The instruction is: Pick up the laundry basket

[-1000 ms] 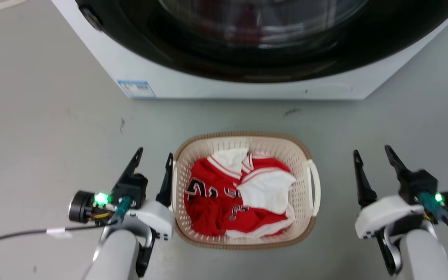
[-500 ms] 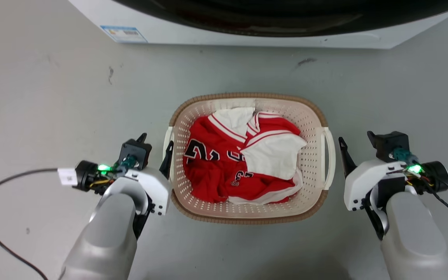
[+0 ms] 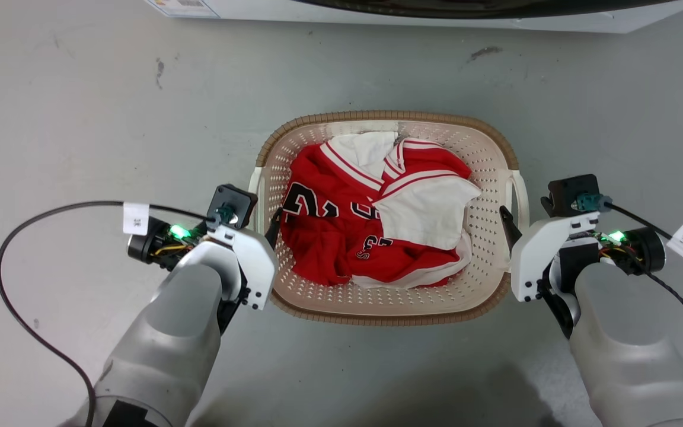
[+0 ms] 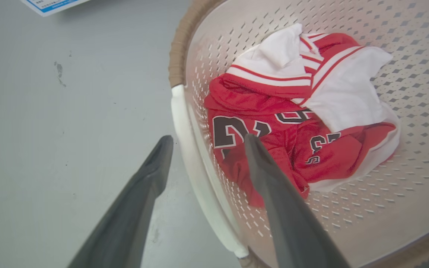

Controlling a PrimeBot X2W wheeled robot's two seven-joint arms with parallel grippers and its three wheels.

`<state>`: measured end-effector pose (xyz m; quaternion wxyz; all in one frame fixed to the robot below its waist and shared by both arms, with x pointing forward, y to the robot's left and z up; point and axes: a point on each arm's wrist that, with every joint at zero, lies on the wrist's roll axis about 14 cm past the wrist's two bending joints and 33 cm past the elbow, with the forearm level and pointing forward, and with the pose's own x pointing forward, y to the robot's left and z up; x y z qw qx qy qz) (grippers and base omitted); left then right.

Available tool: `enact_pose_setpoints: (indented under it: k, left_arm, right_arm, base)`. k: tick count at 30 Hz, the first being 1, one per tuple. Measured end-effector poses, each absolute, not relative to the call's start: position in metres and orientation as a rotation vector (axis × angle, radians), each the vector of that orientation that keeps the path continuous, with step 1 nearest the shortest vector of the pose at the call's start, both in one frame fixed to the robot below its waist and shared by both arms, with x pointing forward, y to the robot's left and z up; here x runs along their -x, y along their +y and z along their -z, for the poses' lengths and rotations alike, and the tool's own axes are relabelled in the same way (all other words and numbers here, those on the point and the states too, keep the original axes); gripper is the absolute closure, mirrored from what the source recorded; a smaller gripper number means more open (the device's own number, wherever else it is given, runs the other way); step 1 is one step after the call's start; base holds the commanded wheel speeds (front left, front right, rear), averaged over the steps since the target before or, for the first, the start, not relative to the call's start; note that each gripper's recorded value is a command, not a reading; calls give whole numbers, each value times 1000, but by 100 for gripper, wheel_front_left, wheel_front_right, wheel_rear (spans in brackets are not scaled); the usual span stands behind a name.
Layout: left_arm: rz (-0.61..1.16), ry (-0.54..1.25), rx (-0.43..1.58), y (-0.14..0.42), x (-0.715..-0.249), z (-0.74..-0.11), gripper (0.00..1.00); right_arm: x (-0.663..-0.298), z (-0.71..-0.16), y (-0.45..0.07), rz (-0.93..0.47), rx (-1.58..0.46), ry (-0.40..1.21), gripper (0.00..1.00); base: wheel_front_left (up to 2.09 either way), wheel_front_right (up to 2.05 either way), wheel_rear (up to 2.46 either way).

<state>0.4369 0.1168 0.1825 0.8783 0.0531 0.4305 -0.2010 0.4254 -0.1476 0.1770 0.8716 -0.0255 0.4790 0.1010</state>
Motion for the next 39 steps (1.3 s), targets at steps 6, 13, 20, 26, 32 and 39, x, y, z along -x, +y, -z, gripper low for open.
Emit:
enact_pose_setpoints:
  k: [6, 13, 20, 26, 32, 39]
  left_arm:
    - [441, 970, -115, 114, -437, -171, 0]
    - [465, 1013, -125, 117, -442, -162, 0]
    - [484, 1041, -114, 117, -441, -154, 0]
    - [494, 1059, -112, 118, -440, -148, 0]
    - [492, 1074, -90, 117, -437, -144, 100]
    - [498, 1086, -76, 115, -436, -144, 100]
  right_arm:
    - [-418, -161, -144, -224, 49, 1087, 0]
    - [-420, -149, -146, -214, 45, 1130, 0]
    - [-418, -139, -147, -213, 44, 1168, 0]
    - [-418, -133, -146, -214, 39, 1181, 0]
    - [-416, -128, -144, -220, 35, 1194, 100]
    - [-416, -127, -140, -229, 35, 1196, 100]
  base:
    - [0, 0, 0]
    - [0, 0, 0]
    - [0, 0, 0]
    - [0, 0, 0]
    - [0, 0, 0]
    - [0, 0, 0]
